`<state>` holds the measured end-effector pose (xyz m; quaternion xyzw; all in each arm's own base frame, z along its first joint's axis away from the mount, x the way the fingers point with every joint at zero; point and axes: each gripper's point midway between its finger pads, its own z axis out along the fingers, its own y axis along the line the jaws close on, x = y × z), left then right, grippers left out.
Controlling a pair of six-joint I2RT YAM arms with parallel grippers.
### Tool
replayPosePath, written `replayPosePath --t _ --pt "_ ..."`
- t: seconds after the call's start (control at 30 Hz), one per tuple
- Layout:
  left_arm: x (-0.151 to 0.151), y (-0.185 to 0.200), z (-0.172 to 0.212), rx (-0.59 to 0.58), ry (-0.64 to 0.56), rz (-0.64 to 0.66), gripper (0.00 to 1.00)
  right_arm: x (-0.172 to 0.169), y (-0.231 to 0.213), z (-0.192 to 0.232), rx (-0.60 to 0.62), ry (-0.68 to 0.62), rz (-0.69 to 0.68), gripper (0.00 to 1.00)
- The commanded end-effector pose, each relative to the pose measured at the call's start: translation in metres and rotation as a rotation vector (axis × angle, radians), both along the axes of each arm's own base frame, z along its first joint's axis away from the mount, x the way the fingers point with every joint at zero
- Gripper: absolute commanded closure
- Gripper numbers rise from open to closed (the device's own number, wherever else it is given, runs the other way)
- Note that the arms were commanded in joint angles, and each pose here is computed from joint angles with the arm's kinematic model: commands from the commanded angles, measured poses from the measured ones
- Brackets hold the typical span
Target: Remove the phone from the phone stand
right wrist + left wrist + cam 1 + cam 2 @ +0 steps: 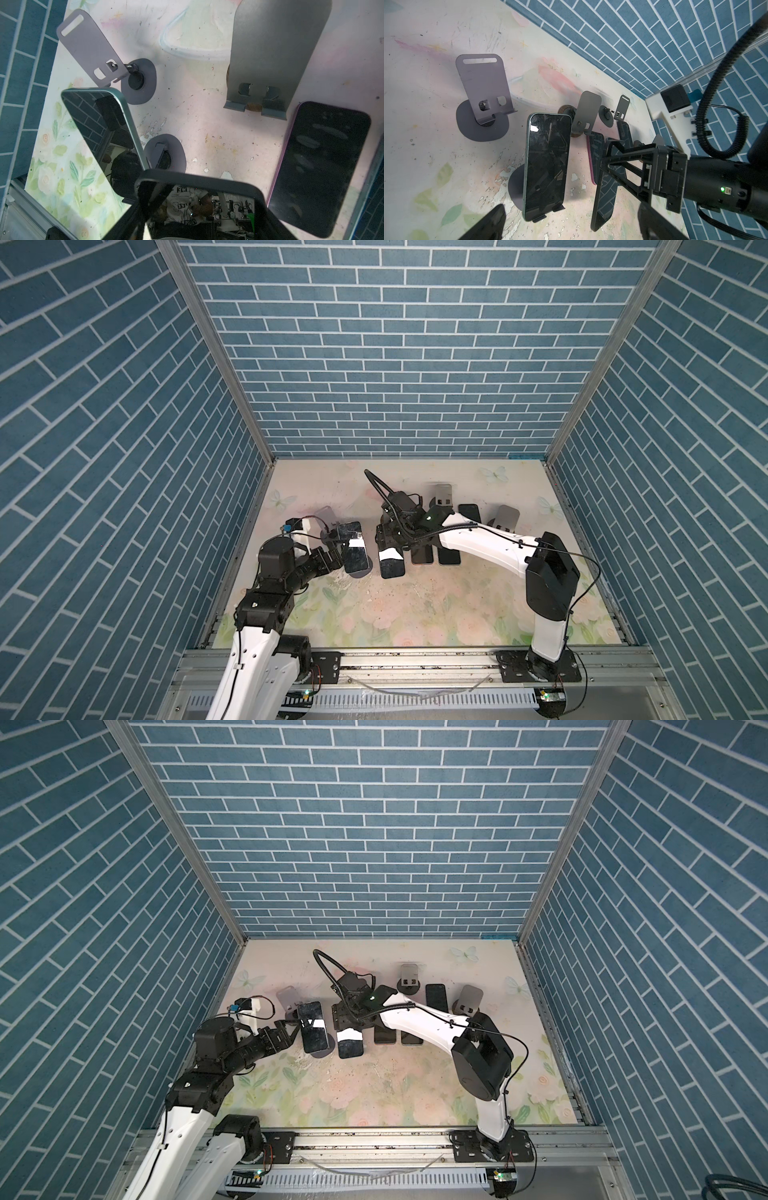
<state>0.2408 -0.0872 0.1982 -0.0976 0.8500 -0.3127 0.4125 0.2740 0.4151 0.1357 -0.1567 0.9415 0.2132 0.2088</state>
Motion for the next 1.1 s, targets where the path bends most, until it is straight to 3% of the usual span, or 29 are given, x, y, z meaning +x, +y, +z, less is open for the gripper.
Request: replayPosePath --t 0.0,0.47,1.07 --pt "-0.001 0.001 0.01 0.017 -0.03 -0.003 0.0 -0.007 -0.003 -0.025 -0.028 0.082 -0.034 0.43" --pt "-0.001 0.004 0.01 0.031 -0.034 0.011 0.0 0.0 -0.004 -0.07 -0.066 0.194 -0.08 0.42" --pt "0.003 0.006 0.007 0.045 -0.024 0.023 0.0 0.035 -0.011 -0.101 -0.108 0.203 -0.172 0.41"
